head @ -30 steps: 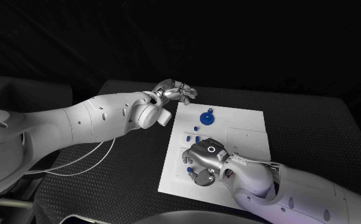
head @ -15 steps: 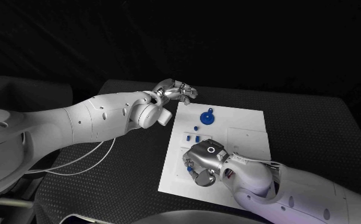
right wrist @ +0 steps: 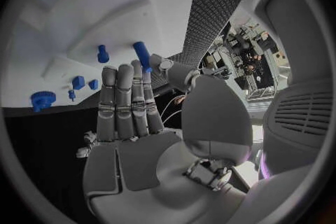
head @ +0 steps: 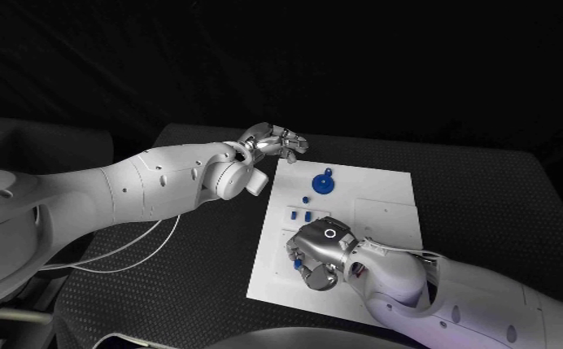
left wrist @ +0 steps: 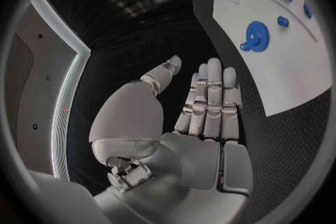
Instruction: Assemble the parts on the task board
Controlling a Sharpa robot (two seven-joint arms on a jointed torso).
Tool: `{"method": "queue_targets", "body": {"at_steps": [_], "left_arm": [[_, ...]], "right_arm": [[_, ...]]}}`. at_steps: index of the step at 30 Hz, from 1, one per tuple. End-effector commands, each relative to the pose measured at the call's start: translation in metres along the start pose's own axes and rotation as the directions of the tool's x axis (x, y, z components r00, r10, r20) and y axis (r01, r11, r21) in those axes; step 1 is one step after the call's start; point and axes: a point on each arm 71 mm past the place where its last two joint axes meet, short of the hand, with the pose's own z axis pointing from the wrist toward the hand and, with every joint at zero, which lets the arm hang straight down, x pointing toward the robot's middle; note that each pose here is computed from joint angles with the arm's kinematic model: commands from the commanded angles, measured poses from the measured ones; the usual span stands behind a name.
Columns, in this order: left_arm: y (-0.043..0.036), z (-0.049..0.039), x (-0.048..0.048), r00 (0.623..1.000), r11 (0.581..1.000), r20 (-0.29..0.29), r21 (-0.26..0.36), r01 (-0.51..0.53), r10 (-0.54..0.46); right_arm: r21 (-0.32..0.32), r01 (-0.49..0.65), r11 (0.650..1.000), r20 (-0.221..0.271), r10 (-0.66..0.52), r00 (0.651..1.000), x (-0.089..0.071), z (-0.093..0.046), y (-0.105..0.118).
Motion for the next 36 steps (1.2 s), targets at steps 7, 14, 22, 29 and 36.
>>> {"method": "queue_targets", "body": {"at_steps": [7,14,22,29,36], "left_arm": [[-0.0017,0.0005,0.0015,1.000,1.000,-0.012,0.006,0.007,-0.007],[-0.0014,0.0003,0.0003,1.000,1.000,-0.008,0.005,0.006,-0.006],[-0.0009,0.0002,-0.0014,1.000,1.000,-0.005,0.004,0.005,-0.005],[0.0003,0.0011,-0.0054,1.000,1.000,0.006,0.003,0.002,-0.002],[0.0016,0.0033,-0.0072,1.000,1.000,0.013,-0.001,0.004,-0.004]], "right_arm": [[0.010,-0.010,1.000,0.009,0.010,1.000,0.001,-0.001,-0.002],[0.024,-0.033,0.999,0.062,0.031,0.998,-0.003,-0.002,-0.004],[0.035,-0.042,0.999,0.147,0.036,0.989,-0.025,-0.010,-0.013],[0.138,-0.203,0.970,0.169,0.179,0.969,-0.063,-0.028,-0.058],[0.333,-0.452,0.828,0.137,0.431,0.892,-0.083,-0.063,-0.118]]}}
